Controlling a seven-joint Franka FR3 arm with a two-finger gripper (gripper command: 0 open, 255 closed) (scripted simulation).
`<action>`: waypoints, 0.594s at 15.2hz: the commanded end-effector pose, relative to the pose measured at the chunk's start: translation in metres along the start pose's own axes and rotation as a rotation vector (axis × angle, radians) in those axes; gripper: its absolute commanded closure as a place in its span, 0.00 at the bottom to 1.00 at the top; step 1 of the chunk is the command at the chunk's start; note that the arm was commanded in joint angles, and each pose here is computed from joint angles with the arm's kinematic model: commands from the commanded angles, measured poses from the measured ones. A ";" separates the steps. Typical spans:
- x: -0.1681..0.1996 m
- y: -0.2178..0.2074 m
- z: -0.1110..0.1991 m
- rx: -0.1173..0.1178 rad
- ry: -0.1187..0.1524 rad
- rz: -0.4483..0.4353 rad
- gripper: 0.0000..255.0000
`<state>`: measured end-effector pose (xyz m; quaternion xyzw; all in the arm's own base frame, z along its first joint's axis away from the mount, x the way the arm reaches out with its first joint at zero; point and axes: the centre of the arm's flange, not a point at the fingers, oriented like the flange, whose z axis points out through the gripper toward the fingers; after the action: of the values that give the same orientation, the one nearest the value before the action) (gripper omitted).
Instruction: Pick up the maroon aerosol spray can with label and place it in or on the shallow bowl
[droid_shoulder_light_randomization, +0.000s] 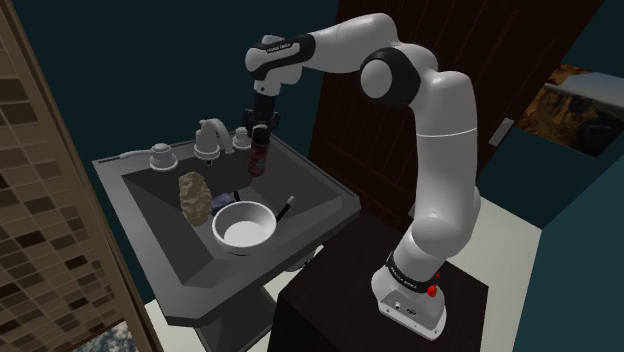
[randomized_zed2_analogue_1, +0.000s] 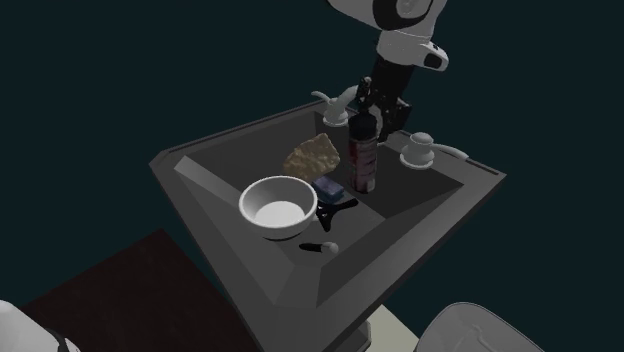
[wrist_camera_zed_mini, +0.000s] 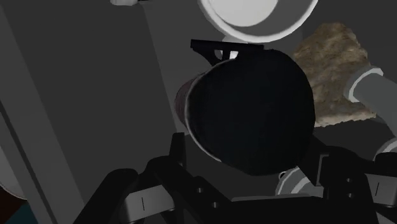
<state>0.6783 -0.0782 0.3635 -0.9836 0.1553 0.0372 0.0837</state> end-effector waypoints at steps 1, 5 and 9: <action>-0.012 -0.009 -0.007 0.000 0.001 0.000 1.00; -0.055 -0.039 -0.015 0.000 0.001 0.000 1.00; -0.097 -0.069 -0.022 0.000 0.001 0.000 1.00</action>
<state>0.6170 0.0041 0.3997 -0.9837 0.1548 0.0375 0.0839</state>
